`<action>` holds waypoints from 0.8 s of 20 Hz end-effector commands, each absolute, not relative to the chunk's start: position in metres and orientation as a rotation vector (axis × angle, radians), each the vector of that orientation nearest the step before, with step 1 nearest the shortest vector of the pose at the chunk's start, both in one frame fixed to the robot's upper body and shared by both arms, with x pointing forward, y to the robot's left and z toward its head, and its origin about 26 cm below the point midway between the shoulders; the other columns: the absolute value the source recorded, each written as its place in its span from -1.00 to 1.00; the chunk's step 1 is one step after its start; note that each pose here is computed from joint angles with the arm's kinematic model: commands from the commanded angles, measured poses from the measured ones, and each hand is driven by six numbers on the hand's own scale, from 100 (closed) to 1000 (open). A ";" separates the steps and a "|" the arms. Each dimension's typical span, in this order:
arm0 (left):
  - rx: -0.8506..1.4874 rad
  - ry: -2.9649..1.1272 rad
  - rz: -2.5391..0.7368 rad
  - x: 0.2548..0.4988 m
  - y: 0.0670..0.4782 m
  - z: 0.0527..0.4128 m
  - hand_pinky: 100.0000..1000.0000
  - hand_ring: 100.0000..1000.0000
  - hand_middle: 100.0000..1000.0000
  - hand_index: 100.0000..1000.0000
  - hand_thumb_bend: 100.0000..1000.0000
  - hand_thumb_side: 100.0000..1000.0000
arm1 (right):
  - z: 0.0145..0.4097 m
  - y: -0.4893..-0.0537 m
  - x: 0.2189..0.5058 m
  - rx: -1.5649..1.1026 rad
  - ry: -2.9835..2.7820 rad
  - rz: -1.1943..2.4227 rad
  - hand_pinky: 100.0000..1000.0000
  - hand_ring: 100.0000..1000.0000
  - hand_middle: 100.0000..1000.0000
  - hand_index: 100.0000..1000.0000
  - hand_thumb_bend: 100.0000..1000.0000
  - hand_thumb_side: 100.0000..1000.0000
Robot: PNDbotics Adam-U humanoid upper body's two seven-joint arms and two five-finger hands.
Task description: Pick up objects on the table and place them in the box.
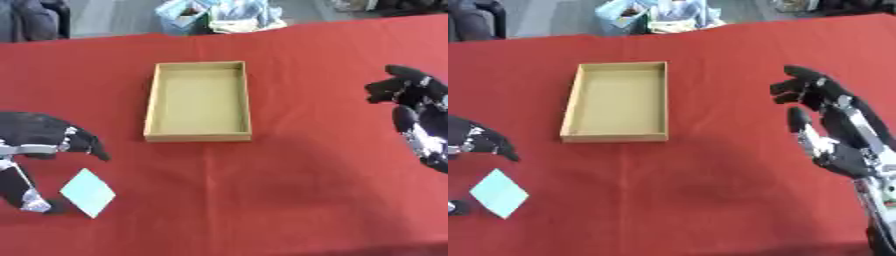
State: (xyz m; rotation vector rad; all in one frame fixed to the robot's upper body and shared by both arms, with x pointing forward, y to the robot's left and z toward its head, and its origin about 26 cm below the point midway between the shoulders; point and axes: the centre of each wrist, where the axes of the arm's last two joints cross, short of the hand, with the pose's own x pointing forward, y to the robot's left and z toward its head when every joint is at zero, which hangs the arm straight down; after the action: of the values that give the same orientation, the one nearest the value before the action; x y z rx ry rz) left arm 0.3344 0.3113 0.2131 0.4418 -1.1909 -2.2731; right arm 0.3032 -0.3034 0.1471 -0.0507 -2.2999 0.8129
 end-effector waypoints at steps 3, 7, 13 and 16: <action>0.335 -0.957 -2.556 0.335 0.318 0.212 0.61 0.60 0.55 0.82 -0.08 -0.57 | 0.155 -0.307 0.304 -0.068 -2.308 0.847 0.41 0.58 0.31 0.85 -1.00 -0.01; 0.340 -0.932 -2.570 0.338 0.319 0.207 0.62 0.60 0.56 0.82 -0.08 -0.58 | 0.155 -0.307 0.304 -0.068 -2.308 0.846 0.41 0.58 0.31 0.85 -1.00 0.00; 0.351 -0.940 -2.569 0.342 0.317 0.204 0.58 0.54 0.50 0.78 -0.24 -0.76 | 0.155 -0.307 0.303 -0.070 -2.309 0.842 0.41 0.58 0.31 0.85 -1.00 0.00; 0.352 -0.962 -2.554 0.344 0.315 0.205 0.45 0.35 0.22 0.53 -0.65 -1.00 | 0.154 -0.307 0.303 -0.071 -2.308 0.840 0.41 0.58 0.31 0.85 -1.00 0.00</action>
State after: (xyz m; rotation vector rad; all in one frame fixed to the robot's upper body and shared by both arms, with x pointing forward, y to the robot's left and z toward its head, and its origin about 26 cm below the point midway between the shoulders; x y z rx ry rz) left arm 0.3429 0.3116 0.1929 0.4449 -1.1433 -2.2815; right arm 0.3033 -0.3034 0.1471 -0.0504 -2.3002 0.8142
